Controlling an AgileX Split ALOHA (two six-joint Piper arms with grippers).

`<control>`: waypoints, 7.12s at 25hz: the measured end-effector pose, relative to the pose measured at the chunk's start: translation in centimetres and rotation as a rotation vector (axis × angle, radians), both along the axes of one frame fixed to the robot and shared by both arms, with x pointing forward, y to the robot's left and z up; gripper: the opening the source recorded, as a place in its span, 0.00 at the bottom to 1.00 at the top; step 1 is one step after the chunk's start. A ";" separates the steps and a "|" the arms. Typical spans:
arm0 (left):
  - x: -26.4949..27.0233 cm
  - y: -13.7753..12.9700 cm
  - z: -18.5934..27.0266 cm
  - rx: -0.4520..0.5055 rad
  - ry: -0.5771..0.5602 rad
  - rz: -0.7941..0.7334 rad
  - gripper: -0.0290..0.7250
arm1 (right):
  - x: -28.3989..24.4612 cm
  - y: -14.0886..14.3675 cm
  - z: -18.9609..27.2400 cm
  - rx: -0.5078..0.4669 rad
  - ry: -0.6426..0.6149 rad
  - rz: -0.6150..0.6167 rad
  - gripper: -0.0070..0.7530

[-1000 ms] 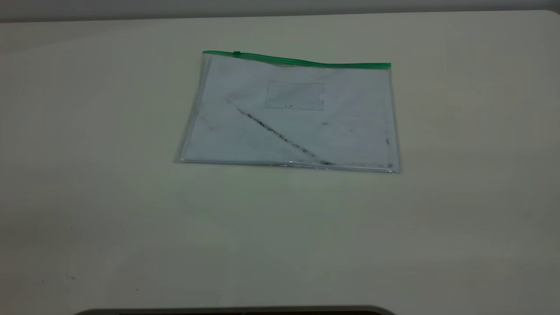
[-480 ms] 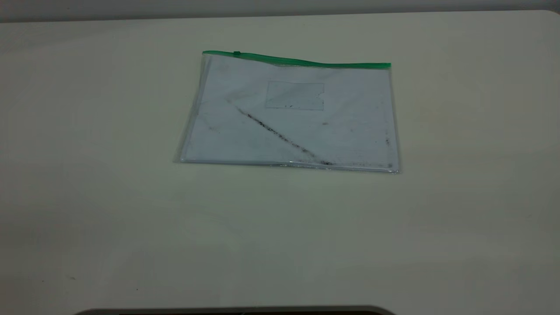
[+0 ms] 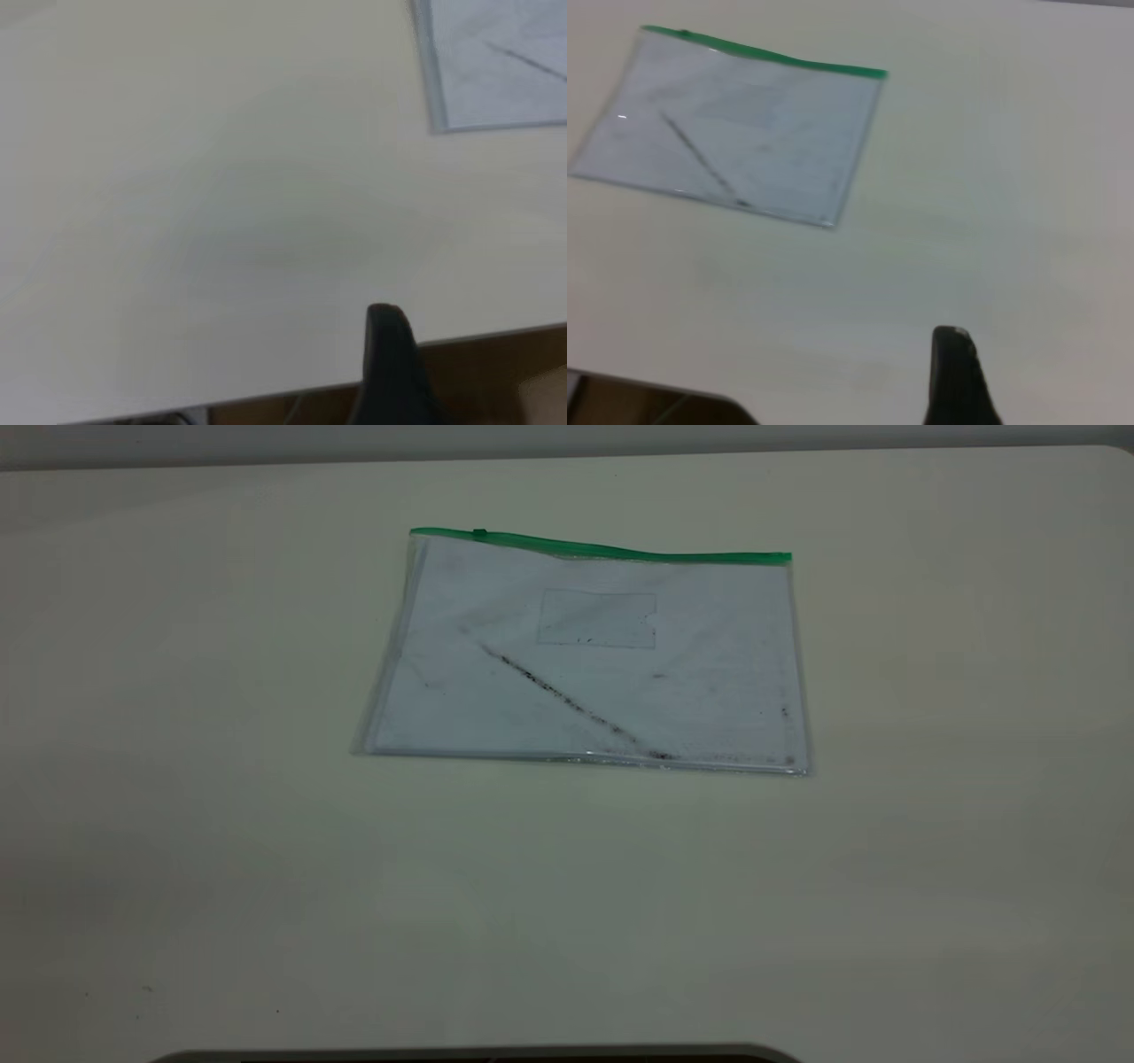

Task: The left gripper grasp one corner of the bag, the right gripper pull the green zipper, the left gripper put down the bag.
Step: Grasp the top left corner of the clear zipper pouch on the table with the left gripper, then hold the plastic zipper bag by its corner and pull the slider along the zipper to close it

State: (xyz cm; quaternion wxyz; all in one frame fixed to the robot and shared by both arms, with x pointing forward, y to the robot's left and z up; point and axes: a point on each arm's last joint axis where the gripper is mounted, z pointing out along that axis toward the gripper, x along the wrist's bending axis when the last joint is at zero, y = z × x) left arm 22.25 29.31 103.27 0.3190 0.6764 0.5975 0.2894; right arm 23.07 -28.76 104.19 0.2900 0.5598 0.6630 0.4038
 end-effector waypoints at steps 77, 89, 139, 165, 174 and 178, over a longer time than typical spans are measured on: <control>51.8 -9.7 -28.4 -0.474 0.430 -0.554 0.51 | 36.5 6.6 -7.8 0.144 0.346 0.319 0.70; 52.2 -10.6 -24.2 -0.451 0.373 -0.779 0.11 | 39.2 9.0 -8.8 -0.029 0.194 0.497 0.70; 50.5 -20.0 -13.5 0.032 0.147 -1.504 0.11 | 44.6 13.9 -14.9 0.011 0.019 0.836 0.56; 50.6 -20.0 -13.2 0.042 0.135 -1.495 0.11 | 45.0 12.9 -15.9 -0.001 0.010 0.847 0.05; 51.3 -19.5 -11.4 -0.092 0.016 -1.436 0.11 | 45.6 10.8 -16.5 0.032 0.013 0.805 0.06; 51.5 -19.4 -11.3 -0.106 0.000 -1.427 0.11 | 45.7 10.4 -17.3 0.053 0.028 0.796 0.06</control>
